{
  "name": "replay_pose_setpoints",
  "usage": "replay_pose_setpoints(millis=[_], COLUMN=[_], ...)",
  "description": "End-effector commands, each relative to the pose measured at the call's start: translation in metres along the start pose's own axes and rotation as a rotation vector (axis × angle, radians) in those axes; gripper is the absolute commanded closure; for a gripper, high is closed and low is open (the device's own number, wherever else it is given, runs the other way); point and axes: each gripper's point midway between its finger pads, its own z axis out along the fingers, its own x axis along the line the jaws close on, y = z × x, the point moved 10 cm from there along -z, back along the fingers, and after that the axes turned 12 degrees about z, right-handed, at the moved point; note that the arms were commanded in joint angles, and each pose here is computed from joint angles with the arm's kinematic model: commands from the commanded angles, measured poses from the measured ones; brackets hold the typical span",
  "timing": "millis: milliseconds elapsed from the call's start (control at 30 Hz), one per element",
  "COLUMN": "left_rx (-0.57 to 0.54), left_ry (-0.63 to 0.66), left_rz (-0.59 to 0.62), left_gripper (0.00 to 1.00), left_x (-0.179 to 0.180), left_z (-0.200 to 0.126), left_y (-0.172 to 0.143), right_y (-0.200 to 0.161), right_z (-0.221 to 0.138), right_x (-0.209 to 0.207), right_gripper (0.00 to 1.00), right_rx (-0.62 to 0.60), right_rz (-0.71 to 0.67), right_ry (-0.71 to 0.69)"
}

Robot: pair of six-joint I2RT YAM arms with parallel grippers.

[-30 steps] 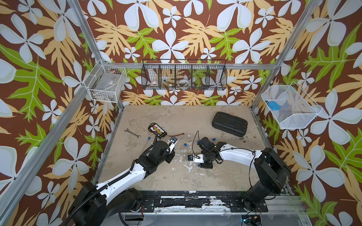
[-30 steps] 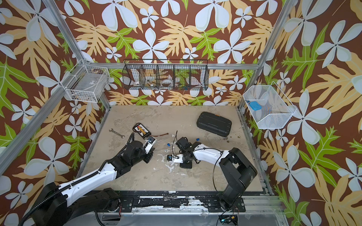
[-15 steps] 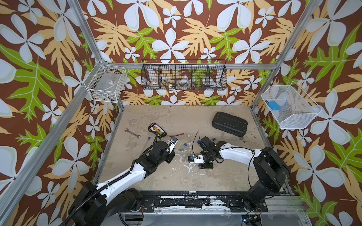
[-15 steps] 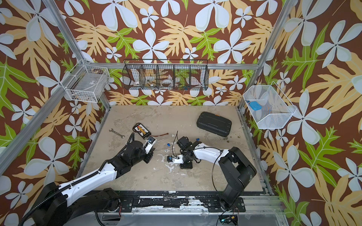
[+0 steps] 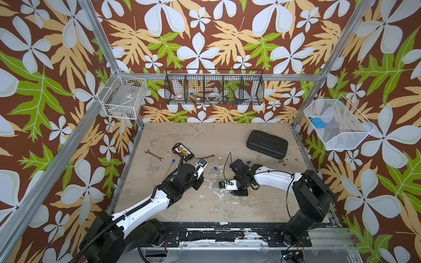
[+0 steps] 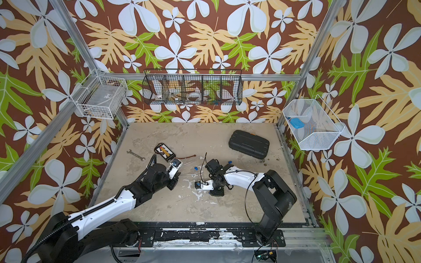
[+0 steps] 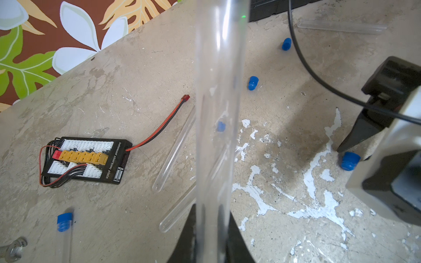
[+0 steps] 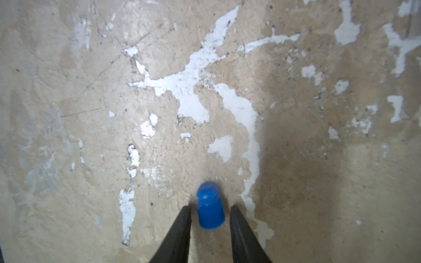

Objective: Insert stoppers into test tubes
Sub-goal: Pick up the stopper from the center of the board.

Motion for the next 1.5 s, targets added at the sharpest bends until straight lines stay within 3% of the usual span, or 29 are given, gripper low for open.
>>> replay_pose_setpoints(millis=[0,567,1467], left_rx=[-0.011,-0.006,-0.003], left_ry=[0.012,0.016,0.021], left_rz=[-0.004,-0.001,0.014], left_gripper=[1.00,1.00,1.00], left_x=[0.0021,0.0022,0.0026], left_z=[-0.0002,-0.0001,-0.0018], left_y=[0.0033,0.0024,0.0019], right_y=[-0.0006,0.0007,-0.0023], right_z=[0.0008,0.0006,0.0029], right_x=[0.0002,0.0015,0.0054], right_gripper=[0.68,0.70,0.84], right_rx=[0.009,-0.012,-0.022], right_rz=[-0.006,-0.011,0.004], right_ry=[0.006,0.022,0.044])
